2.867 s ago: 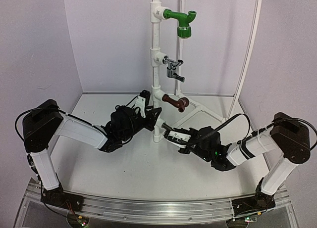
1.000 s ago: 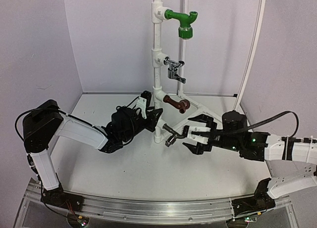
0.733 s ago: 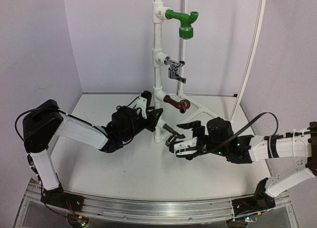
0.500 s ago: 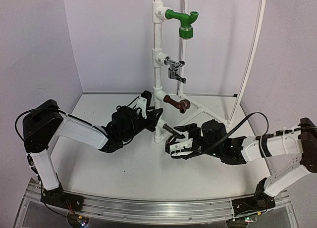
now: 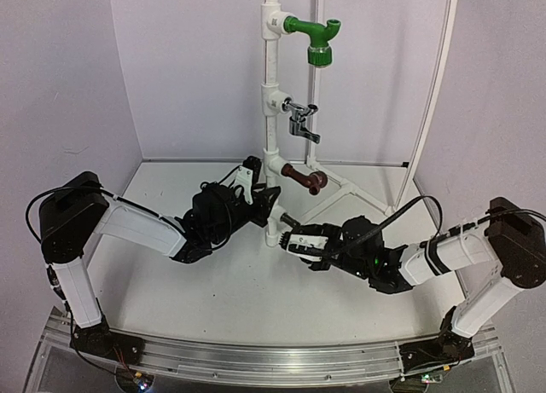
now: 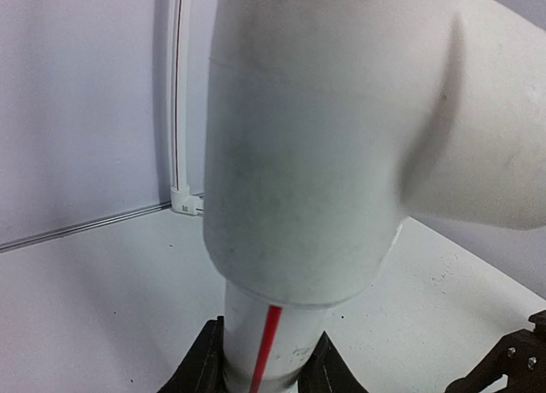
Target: Install the water faucets
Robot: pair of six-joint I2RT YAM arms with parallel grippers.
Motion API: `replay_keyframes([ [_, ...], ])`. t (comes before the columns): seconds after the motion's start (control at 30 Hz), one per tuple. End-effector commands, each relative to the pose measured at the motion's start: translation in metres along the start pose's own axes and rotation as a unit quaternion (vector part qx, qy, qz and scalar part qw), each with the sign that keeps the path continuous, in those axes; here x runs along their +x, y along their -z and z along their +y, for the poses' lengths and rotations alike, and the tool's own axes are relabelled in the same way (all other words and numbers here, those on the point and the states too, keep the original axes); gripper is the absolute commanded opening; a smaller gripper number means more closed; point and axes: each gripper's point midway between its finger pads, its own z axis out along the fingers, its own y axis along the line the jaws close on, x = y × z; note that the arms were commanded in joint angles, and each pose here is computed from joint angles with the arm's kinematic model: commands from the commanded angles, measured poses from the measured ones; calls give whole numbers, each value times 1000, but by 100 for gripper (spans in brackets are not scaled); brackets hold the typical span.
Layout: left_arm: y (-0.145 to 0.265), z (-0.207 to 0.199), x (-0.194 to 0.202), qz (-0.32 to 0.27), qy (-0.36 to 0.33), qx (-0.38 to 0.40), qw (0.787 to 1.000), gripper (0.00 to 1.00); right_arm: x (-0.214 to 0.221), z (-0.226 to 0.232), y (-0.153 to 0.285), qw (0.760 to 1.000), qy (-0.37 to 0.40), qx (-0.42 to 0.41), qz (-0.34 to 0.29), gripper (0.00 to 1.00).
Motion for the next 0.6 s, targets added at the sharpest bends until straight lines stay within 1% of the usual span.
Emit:
replay_keyframes([
  [0.0,5,-9,68,115,34,17,993,0,-11,-31,3,974,-211,65,-42,31],
  [0.07,5,-9,68,116,35,17,993,0,-8,-33,5,952,-291,76,-53,26],
  [0.13,5,-10,69,116,36,18,992,0,-4,-39,5,917,-385,90,-57,20],
  [0.17,5,-10,69,117,37,18,992,0,-3,-40,5,895,-432,92,-59,18],
  [0.2,5,-9,70,117,37,17,992,0,0,-42,5,869,-481,98,-61,14],
  [0.23,5,-9,70,118,37,17,992,0,4,-45,6,838,-532,107,-61,10],
  [0.3,4,-9,70,117,38,17,992,0,16,-46,10,746,-651,124,-65,8],
  [0.33,4,-9,69,116,38,17,992,0,21,-46,13,708,-691,128,-67,7],
  [0.4,4,-9,69,116,38,15,992,0,35,-39,18,580,-801,130,-64,7],
  [0.43,4,-9,68,115,38,14,993,0,44,-29,18,520,-844,124,-48,8],
  [0.47,5,-7,69,115,39,11,993,0,46,-24,15,450,-886,103,-44,9],
  [0.5,5,-6,69,115,39,8,993,0,44,-19,11,401,-912,77,-39,9],
  [0.53,5,-5,68,114,40,5,993,0,37,-18,7,369,-927,51,-40,12],
  [0.57,5,-5,69,114,41,3,993,0,27,-20,5,350,-935,27,-48,19],
])
